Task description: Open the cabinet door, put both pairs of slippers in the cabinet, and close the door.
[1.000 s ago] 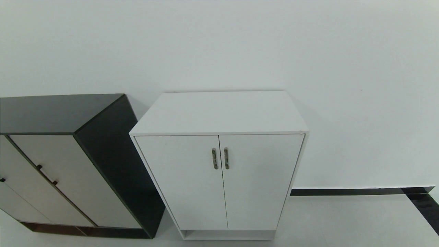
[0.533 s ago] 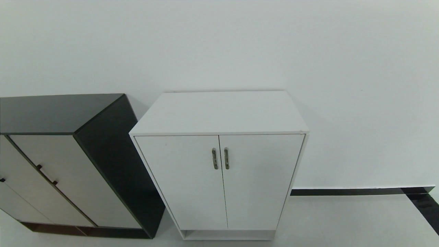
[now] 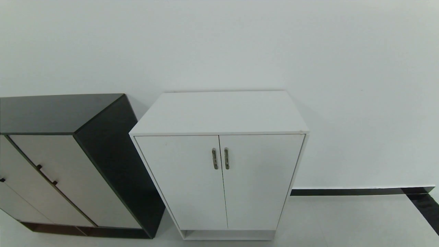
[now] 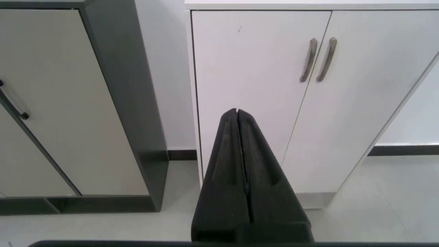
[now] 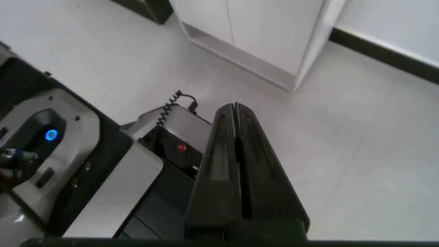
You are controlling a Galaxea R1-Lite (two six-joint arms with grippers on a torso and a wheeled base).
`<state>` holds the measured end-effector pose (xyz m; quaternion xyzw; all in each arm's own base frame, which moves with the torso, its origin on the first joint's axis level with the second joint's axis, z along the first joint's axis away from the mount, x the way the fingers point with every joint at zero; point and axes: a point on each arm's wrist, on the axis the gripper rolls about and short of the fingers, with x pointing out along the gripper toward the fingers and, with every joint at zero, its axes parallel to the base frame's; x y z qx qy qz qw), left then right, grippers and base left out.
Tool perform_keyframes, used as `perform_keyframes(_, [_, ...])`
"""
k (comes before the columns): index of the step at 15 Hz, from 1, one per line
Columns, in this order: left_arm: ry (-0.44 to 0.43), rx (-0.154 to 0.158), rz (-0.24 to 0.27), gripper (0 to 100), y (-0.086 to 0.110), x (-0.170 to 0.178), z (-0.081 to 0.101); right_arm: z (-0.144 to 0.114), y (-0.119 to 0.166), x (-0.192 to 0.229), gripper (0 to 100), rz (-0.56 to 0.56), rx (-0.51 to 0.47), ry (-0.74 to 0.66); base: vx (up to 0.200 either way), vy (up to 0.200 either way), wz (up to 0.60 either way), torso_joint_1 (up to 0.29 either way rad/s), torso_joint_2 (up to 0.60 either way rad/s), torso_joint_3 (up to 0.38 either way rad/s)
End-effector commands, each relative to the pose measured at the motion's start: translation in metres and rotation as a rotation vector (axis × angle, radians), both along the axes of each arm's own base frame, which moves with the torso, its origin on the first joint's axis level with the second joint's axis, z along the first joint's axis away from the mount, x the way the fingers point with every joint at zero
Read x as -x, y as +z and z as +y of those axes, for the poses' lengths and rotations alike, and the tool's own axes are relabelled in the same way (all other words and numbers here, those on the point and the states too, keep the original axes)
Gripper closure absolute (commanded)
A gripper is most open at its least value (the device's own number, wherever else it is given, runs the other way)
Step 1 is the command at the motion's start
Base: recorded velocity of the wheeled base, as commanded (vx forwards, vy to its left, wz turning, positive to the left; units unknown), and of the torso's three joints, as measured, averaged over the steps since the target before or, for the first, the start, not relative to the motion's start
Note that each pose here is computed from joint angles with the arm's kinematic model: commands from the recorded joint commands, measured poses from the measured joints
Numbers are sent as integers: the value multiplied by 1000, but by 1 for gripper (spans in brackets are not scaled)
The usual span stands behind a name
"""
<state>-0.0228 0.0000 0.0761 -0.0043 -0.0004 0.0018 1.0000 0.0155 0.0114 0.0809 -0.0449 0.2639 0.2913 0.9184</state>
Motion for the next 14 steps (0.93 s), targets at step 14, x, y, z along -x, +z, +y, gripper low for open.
perform_keyframes(14, [1, 2, -1, 100, 0, 0, 0, -12, -2, 14, 100, -257, 20, -468, 0, 0, 0, 0, 0, 0])
